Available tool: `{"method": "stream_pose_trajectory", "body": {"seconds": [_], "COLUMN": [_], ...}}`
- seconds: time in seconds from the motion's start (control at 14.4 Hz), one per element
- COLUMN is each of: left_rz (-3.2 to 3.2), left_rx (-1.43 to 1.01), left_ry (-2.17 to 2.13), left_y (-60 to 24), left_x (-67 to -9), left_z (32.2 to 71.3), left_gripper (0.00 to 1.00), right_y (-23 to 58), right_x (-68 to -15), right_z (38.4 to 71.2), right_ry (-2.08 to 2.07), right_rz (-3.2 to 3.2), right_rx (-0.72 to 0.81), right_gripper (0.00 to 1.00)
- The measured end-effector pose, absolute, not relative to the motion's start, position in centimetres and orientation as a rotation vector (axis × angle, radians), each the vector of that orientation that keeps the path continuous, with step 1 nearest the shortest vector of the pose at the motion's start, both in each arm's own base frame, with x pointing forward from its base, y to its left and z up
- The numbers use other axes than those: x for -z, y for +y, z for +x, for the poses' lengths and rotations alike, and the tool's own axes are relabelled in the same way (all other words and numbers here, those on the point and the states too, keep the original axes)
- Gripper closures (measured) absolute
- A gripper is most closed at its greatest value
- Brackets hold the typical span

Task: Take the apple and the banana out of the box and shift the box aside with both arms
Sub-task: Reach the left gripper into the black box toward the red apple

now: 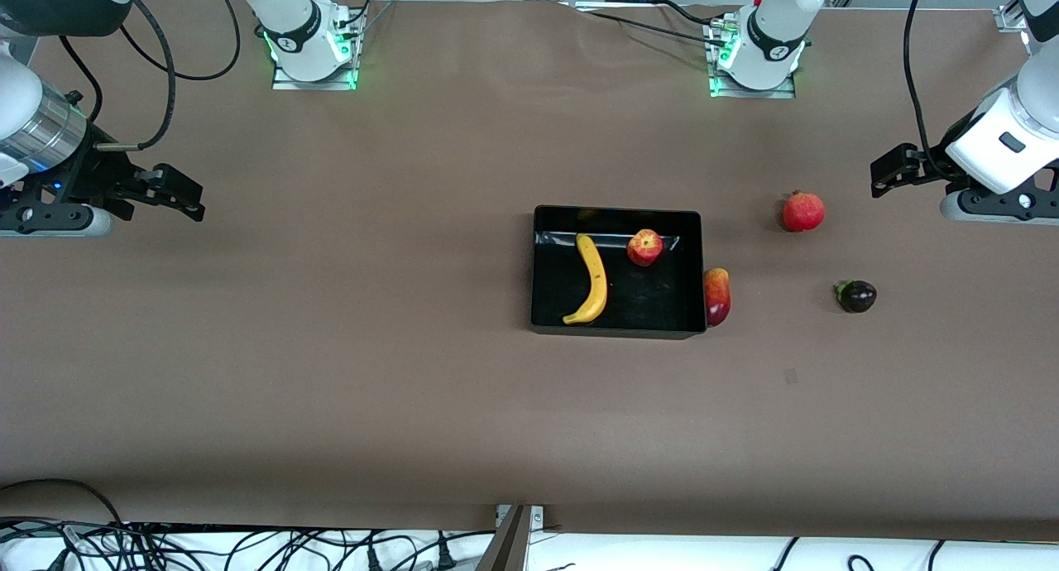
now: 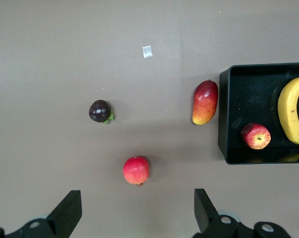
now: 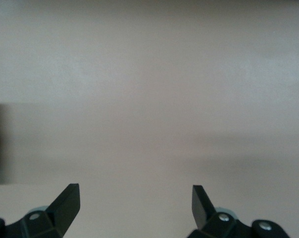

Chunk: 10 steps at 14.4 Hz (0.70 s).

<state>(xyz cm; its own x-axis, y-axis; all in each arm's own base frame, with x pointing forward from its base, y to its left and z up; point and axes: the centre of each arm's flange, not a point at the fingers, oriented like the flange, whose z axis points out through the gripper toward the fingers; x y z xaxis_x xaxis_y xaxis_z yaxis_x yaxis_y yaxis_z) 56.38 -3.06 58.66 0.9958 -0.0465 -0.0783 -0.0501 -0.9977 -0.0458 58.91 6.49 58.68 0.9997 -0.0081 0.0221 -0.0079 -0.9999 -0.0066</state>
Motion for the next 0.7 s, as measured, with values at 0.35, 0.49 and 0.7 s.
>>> {"method": "stream_pose_trajectory", "body": {"seconds": [0.35,0.49,0.7], "left_rz": [-3.089,-3.09,-3.072], "left_rx": [-0.148,-0.172,-0.394], "left_ry": [0.074,0.074,0.095], "left_y": [-3.0,-3.1,-4.0], "left_x": [-58.4,-58.2,-55.5], "left_z": [56.2,56.2,55.6], "left_gripper": [0.0,0.0,0.0], "right_y": [6.5,6.5,6.5], "right_x": [-58.6,-58.6,-58.6], "right_z": [58.8,58.8,58.9], "right_ry": [0.013,0.013,0.013], "right_rz": [-3.136,-3.136,-3.135], "right_rx": [0.025,0.025,0.027], "right_gripper": [0.0,0.0,0.0]}}
